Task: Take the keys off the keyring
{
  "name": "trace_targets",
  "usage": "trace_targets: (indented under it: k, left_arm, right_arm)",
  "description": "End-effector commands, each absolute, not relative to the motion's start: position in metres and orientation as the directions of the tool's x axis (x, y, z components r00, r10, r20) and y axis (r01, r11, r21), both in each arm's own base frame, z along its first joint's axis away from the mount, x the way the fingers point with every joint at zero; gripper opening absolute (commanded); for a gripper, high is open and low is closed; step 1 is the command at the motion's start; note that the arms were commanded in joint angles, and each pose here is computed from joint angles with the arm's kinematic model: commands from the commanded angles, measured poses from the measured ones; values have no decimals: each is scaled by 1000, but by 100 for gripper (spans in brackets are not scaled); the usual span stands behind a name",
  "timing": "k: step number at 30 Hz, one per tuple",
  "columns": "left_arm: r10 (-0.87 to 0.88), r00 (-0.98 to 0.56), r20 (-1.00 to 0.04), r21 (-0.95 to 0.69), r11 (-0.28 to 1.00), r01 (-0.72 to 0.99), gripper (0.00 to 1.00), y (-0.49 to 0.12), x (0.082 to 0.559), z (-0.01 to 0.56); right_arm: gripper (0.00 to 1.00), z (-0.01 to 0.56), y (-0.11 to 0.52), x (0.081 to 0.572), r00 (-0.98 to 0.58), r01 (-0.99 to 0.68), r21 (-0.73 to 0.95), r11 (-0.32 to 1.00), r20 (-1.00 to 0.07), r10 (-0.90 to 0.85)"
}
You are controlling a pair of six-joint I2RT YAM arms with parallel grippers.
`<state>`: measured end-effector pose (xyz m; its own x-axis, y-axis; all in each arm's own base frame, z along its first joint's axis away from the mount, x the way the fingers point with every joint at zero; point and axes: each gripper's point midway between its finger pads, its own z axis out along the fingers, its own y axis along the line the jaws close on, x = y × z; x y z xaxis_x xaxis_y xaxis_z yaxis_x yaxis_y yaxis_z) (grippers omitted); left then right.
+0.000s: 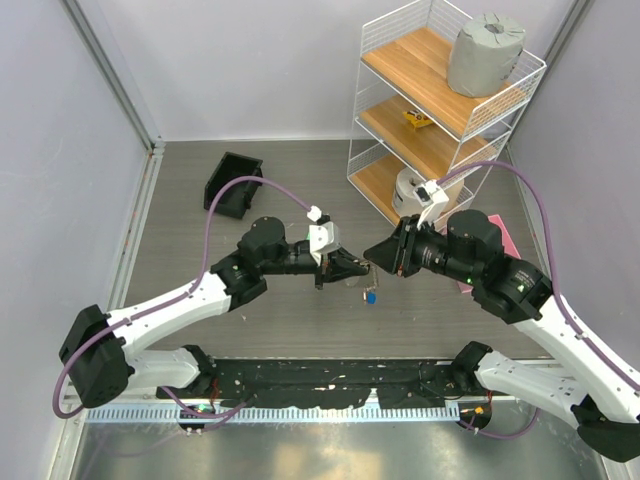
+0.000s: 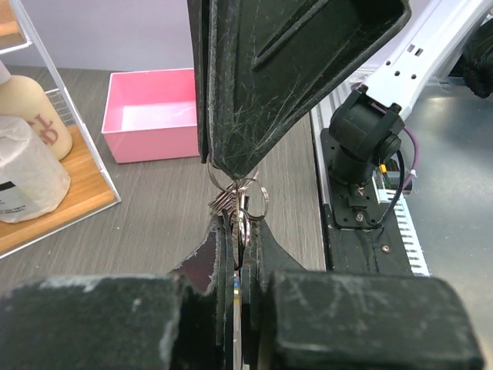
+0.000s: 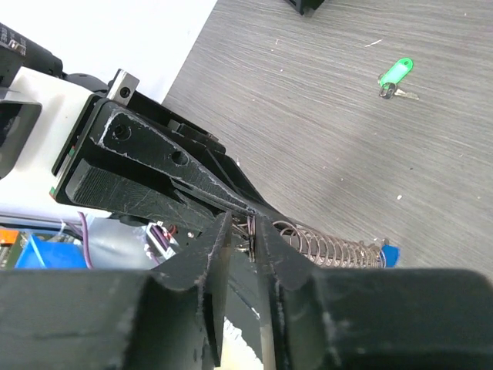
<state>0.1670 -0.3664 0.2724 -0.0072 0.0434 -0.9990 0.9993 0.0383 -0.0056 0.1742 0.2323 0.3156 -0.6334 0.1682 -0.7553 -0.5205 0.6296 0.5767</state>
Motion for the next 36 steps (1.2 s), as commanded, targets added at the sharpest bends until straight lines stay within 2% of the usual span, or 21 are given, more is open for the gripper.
trace_targets:
  k: [1,6,16,20,25,31,36]
  left_arm:
    - [-17,44,-999,44,28,999,0,-367,165,289]
    - [-4,23,-1000,23,34,999,0,-366,165,280]
    - [-11,11,-1000,11,23,1000,0,-365,161,282]
    - [-25,-42,-999,-44,97,994,0,-364,171,292]
    - [-71,-176,-982,-188,224,956,0,-366,193,292]
    - [-124,-293,-948,-316,246,917,0,-368,197,293]
    - [-149,-352,-924,-380,259,888,0,-364,195,300]
  right_arm:
    - [36,332,230,174,-582,-552,560,618,-789,195]
    - [48,325,216,175,-565,-531,523,667,-805,182]
    - [48,303,211,171,-558,-567,445,693,-827,74]
    - [48,303,207,158,-551,-603,439,666,-833,50]
    - [47,301,205,148,-572,-575,521,631,-807,146]
    - [45,302,216,144,-570,-592,610,526,-779,261]
    - [45,295,222,146,-574,-600,620,505,-774,269]
